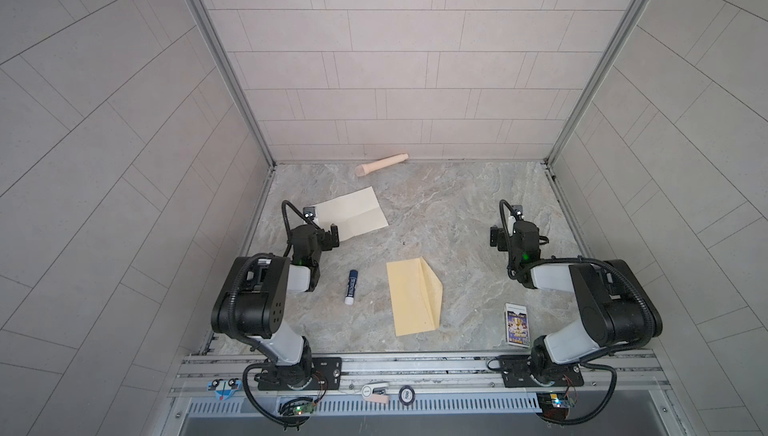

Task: Place the letter into the envelope and seal it

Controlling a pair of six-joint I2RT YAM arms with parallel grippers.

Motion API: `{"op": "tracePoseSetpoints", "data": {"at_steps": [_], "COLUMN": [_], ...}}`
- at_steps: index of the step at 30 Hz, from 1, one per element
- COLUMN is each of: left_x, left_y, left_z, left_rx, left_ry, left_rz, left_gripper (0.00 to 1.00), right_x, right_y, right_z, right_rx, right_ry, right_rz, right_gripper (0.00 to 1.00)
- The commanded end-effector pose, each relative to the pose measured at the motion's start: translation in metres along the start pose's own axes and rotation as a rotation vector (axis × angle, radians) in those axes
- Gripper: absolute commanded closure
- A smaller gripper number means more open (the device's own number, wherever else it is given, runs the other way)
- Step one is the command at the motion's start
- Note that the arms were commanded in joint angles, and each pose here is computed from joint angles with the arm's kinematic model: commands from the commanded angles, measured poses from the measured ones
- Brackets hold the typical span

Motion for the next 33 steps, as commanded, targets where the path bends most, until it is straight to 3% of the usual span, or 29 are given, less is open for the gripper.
{"op": "tracePoseSetpoints", "data": {"at_steps": [1,16,20,22,25,31,33], "left_x": [-0.003,-0.008,-0.029,-0.032,-0.023,0.045,0.065], "left_y": [0.004,0.005,0.022,0.023,0.030,-0.021,-0.032], "left_z": [0.007,0.012,0.035,0.054,0.075,0.081,0.072], "left_rx": [0.000,0.004,-0.004,-0.008,-0.238,-0.356,-0.363], "left_ry": [-0.029,-0.049,-0.039,0.015,0.102,0.340,0.405], "left_rz": [0.015,0.013,0.142,0.172,0.204,-0.061,-0.110], "left_gripper": [0.00,0.00,0.00,0.00,0.00,0.00,0.07], "right_x": [-0.003,-0.006,-0.023,-0.030,-0.029,-0.035,-0.036], "right_y": [-0.001,-0.001,0.015,0.029,0.080,0.238,0.280], "right_z": [0.006,0.008,0.038,0.062,0.064,0.057,0.053], "right_rx": [0.005,-0.001,-0.068,0.027,0.167,0.088,0.040], "right_ry": [-0.025,-0.039,0.012,0.059,0.195,0.337,0.365], "right_rz": [0.003,0.001,0.015,0.000,0.118,0.479,0.554], "right_gripper": [0.00,0.00,0.00,0.00,0.00,0.00,0.01]}}
Point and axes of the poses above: each gripper's point midway between its finger pads, its own x axis out along the fingers, its own y axis along the line the jaws close on, z = x × y, the point moved 3 cm from there along -x, back along the fingers, and after that the axes turned 14 degrees about x, right-handed, at the moved point
